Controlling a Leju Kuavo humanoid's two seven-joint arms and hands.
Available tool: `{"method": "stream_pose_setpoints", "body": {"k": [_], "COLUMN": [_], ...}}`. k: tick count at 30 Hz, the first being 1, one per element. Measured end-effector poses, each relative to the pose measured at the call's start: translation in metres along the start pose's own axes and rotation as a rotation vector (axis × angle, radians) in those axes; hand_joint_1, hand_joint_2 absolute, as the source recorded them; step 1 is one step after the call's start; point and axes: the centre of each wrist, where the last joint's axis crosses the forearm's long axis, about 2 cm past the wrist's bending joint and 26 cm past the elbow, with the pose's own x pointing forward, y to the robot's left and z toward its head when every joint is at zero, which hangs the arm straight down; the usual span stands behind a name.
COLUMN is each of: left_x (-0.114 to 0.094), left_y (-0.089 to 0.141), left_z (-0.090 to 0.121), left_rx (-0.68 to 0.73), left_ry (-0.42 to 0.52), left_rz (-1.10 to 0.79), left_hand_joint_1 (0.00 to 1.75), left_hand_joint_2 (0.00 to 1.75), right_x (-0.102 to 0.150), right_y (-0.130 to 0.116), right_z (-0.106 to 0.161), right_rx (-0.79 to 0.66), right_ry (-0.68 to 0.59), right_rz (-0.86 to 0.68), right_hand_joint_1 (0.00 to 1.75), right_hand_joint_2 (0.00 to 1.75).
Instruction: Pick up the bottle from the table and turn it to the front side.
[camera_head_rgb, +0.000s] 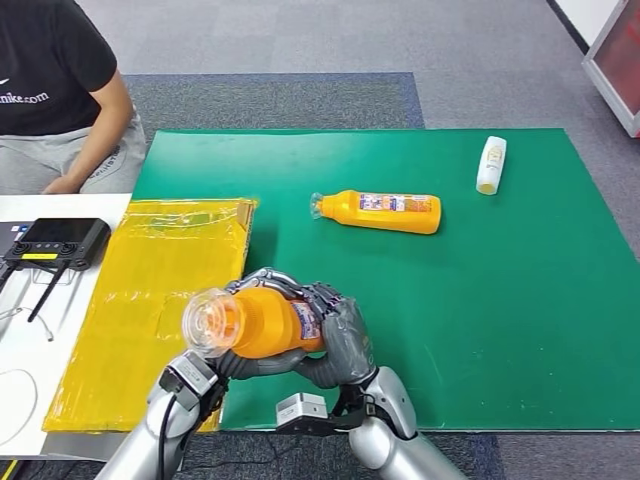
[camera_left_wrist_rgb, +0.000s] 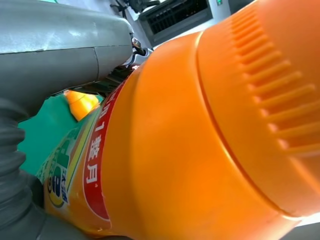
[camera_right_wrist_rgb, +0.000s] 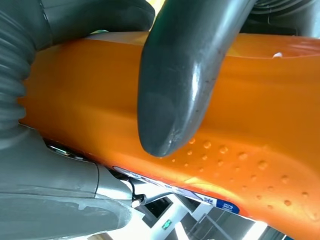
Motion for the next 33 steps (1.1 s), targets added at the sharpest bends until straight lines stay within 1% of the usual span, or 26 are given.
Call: {"method": "stream_pose_setpoints", "body": {"k": [1, 2, 3, 5, 7, 15, 29, 33], "left_x": [0.0001, 0.0002, 0.0004, 0.0009, 0.0017, 0.0047, 0.0064, 0.0068], "left_y": [0.0001, 0.0002, 0.0003, 0.0004, 0.0004, 0.0002, 0.0003, 0.0003], "left_z": [0.0, -0.0001, 0.0, 0.0002, 0.0008, 0.0027, 0.0044, 0.0068], "left_rx": [0.005, 0.01, 0.016, 0.028, 0.041, 0.071, 0.083, 0.086], "left_ry": [-0.002, -0.004, -0.006, -0.012, -0.016, -0.026, -0.03, -0.024], "left_rz": [-0.003, -0.007, -0.012, -0.022, -0.031, -0.08, -0.119, -0.126], "left_hand_joint_1": [1.75, 1.75, 1.75, 1.75, 1.75, 1.75, 1.75, 1.75], "left_hand_joint_2": [1.75, 1.75, 1.75, 1.75, 1.75, 1.75, 1.75, 1.75], "right_x": [0.0, 0.0, -0.0001, -0.0003, -0.0007, -0.0006, 0.001, 0.0016], "right_y": [-0.0001, -0.0001, -0.0002, -0.0006, -0.0013, -0.0019, -0.0005, 0.0003], "right_z": [-0.0002, -0.0004, -0.0006, -0.0013, -0.0024, -0.004, -0.0044, -0.0039], "right_rx": [0.0, 0.001, 0.001, 0.0, -0.003, -0.017, -0.021, -0.033], "right_ry": [-0.001, -0.001, -0.002, -0.002, -0.004, -0.002, -0.001, -0.001], "right_rz": [0.0, 0.0, 0.0, 0.0, 0.0, -0.004, -0.015, -0.003], "right_hand_joint_1": [0.65, 0.54, 0.49, 0.22, 0.01, 0.0, 0.0, 0.0], "right_hand_joint_2": [1.75, 1.75, 1.75, 1.75, 1.75, 1.75, 1.75, 0.0]}}
